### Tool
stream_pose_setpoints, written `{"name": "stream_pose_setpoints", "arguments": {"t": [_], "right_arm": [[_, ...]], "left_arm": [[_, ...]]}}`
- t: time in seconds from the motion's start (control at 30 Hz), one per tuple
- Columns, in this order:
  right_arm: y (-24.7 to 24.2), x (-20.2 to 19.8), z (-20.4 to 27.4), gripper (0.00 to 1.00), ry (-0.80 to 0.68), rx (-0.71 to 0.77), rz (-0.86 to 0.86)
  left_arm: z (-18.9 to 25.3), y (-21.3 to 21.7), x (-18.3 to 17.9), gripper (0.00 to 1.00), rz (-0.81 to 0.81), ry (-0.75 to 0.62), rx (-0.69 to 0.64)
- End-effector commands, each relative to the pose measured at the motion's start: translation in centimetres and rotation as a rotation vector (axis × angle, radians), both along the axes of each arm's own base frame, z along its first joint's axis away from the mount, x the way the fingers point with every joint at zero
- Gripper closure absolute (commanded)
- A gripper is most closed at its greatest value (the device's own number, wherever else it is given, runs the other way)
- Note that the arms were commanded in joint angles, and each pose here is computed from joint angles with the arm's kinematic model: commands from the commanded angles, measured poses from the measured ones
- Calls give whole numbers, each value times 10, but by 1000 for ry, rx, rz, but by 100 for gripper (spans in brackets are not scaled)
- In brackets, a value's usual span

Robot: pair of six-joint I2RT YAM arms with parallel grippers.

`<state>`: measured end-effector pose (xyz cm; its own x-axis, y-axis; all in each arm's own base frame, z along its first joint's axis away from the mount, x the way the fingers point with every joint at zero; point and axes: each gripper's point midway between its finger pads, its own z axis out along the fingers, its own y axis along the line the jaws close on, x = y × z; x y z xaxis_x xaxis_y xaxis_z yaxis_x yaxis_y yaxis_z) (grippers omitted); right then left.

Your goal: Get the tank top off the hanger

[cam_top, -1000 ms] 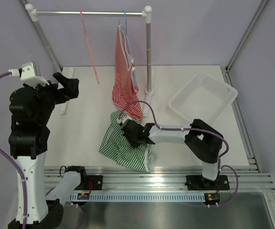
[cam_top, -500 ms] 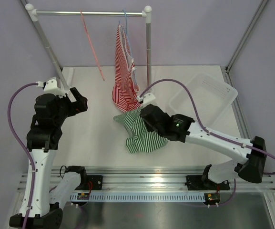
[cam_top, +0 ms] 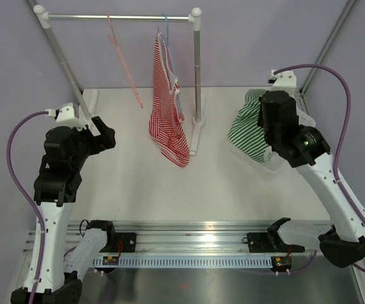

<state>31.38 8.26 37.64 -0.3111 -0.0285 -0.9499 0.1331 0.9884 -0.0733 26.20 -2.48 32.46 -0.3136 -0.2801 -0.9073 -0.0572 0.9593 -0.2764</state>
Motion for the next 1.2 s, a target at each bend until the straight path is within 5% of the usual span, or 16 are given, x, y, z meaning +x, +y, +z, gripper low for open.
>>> {"name": "stream_pose_setpoints", "arguments": {"t": [0.0, 0.27, 0.6, 0.67, 0.7, 0.8, 1.0, 1.17], "right_arm": [[-56, 31, -10, 100, 32, -9, -164], [-89, 124, -82, 100, 173, 115, -179], [-80, 160, -201, 97, 352, 268, -184], [-82, 154, -218, 78, 389, 284, -228], [-85, 149, -222, 45, 403, 285, -253], [-99, 135, -204, 1, 376, 265, -335], [-106, 93, -113, 0, 193, 276, -315], [-38, 52, -58, 1, 85, 468, 78]], "left_arm": [[34, -5, 3, 1, -8, -91, -38], [61, -29, -2, 1, -137, -116, -95], [103, -53, -14, 1, -261, -178, -123], [114, -57, -15, 1, -268, -198, -123], [114, -67, -13, 1, -295, -187, -125], [125, -69, -7, 1, -254, -200, -92], [136, -101, 8, 1, -261, -183, -59], [142, -135, 35, 1, -284, -161, -8]]}}
